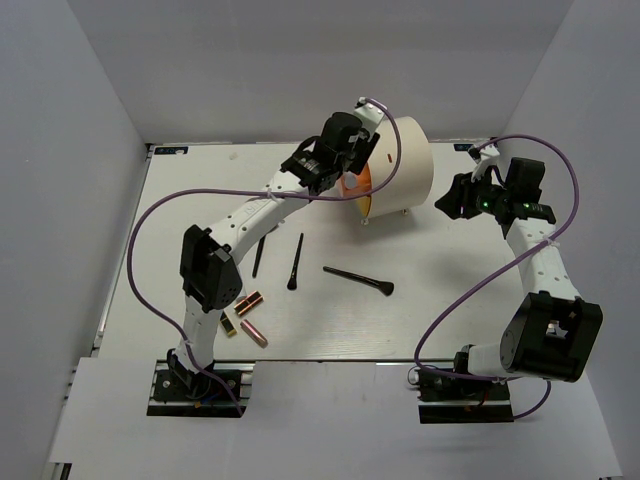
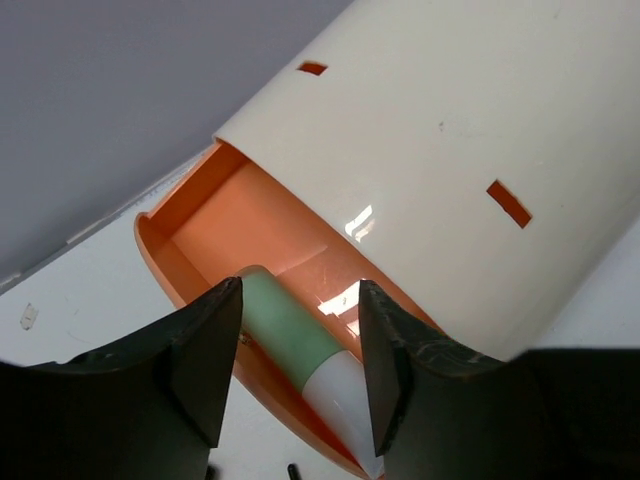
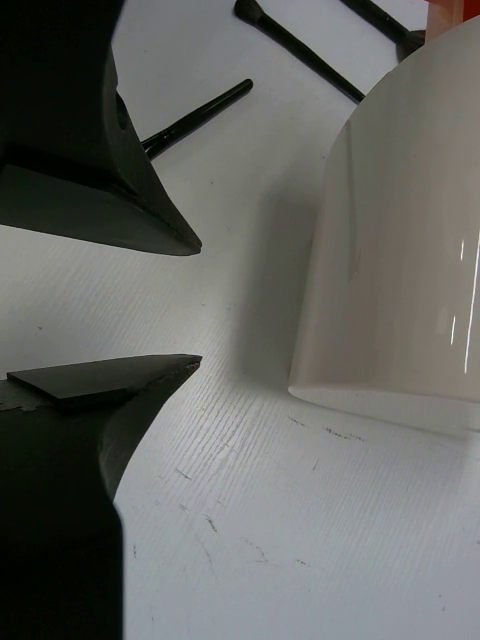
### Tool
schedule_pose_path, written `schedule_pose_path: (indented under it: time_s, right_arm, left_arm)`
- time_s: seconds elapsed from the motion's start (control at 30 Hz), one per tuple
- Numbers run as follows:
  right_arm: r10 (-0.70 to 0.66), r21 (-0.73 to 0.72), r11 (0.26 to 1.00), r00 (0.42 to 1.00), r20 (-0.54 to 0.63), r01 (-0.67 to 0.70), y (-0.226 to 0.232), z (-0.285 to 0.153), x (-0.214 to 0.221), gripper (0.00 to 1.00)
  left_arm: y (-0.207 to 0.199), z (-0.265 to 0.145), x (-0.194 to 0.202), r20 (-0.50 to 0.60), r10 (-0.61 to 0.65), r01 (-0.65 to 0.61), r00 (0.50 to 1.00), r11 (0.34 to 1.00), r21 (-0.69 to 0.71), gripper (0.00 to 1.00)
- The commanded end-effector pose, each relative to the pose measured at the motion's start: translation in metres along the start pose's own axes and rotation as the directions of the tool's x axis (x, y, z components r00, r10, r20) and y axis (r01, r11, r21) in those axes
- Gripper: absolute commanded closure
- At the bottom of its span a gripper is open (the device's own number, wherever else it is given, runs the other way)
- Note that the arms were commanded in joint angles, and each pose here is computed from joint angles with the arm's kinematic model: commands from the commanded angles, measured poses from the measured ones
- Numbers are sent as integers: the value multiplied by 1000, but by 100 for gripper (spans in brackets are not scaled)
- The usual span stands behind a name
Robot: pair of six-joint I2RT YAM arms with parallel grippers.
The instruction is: Organize the makeup
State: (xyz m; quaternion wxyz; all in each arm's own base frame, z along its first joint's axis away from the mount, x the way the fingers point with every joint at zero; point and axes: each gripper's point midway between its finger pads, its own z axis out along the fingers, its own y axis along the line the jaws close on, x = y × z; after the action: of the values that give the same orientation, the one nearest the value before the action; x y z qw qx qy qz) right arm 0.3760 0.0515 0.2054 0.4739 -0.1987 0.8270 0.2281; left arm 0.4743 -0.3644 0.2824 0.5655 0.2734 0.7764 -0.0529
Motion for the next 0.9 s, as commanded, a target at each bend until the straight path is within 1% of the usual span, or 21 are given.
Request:
schedule_pose_path:
  time_s: [0.0,0.07,0.1,0.2,0.27,0.3,0.33,0.37,0.4,0.47,0.53,0.57,0.6,0.63,0.67,0.7,0.73,0.77,0.8,0.83,0.87]
  right_arm:
    - [-37,6,999,999,39,37,2,-7,-12,50]
    - [-35,7,999,999,36,35,2,-7,-11,50]
    - [-40,8,999,998,39,40,2,-7,-12,50]
    - [-46,-4,999,998,36,46,5,-8,-12,50]
    - [-58,-23,998,998,29,58,8,-8,-10,58]
    - [-69,-58,996,997,38,71,14,-9,-12,68]
    - [-86,-80,993,995,43,89,18,-9,-13,74]
    - [-113,-119,986,993,38,117,24,-10,-10,81]
    - [-130,-173,975,990,58,138,34,-11,-14,92]
    - [-144,-232,961,988,56,153,45,-15,-12,98]
    - [-195,-307,927,976,98,216,60,-18,-18,100]
    - [-186,-366,906,977,106,212,72,-22,-16,100]
    - [-260,-391,869,953,159,302,78,-25,-21,100]
    - [-283,-420,843,941,186,336,84,-27,-22,100]
    - [-298,-455,810,928,224,370,95,-30,-25,100]
    - [-334,-462,782,908,255,418,99,-30,-26,100]
    - [-352,-472,760,894,278,447,103,-27,-31,100]
    - [-374,-476,736,875,307,482,108,-23,-36,100]
    - [-386,-474,725,865,321,499,108,-19,-44,100]
    - [-396,-492,702,856,333,516,116,-13,-49,100]
    - [-404,-494,693,851,337,525,117,-8,-54,100]
  left_arm:
    - [24,-42,-72,179,-70,78,981,996,-39,38]
    - [27,-61,-87,214,-96,101,972,995,-13,35]
    - [31,-66,-87,209,-126,129,970,992,2,32]
    - [23,-89,-87,185,-224,208,957,973,100,30]
    - [25,-111,-88,180,-252,233,951,965,119,29]
    - [22,-111,-72,142,-257,241,956,963,120,26]
    - [24,-118,-68,133,-272,257,953,959,116,26]
    - [30,-136,-72,146,-303,288,942,950,116,26]
    - [29,-138,-56,114,-313,302,943,948,103,26]
    - [41,-153,-44,100,-373,369,923,928,56,27]
    - [52,-180,-29,98,-418,419,903,908,17,32]
    - [60,-189,-18,92,-468,473,879,881,-31,34]
    - [65,-207,-5,93,-497,502,863,863,-51,36]
    - [69,-215,13,64,-518,522,853,848,-91,42]
    - [75,-224,24,76,-582,587,810,799,-133,46]
    - [82,-246,28,107,-623,632,775,762,-139,48]
    - [77,-246,62,58,-674,671,737,717,-190,53]
    - [80,-253,78,61,-697,690,715,687,-227,55]
    - [81,-263,100,57,-726,714,685,654,-250,56]
    - [79,-268,116,52,-771,751,635,600,-276,57]
    - [78,-272,128,49,-788,762,614,576,-297,57]
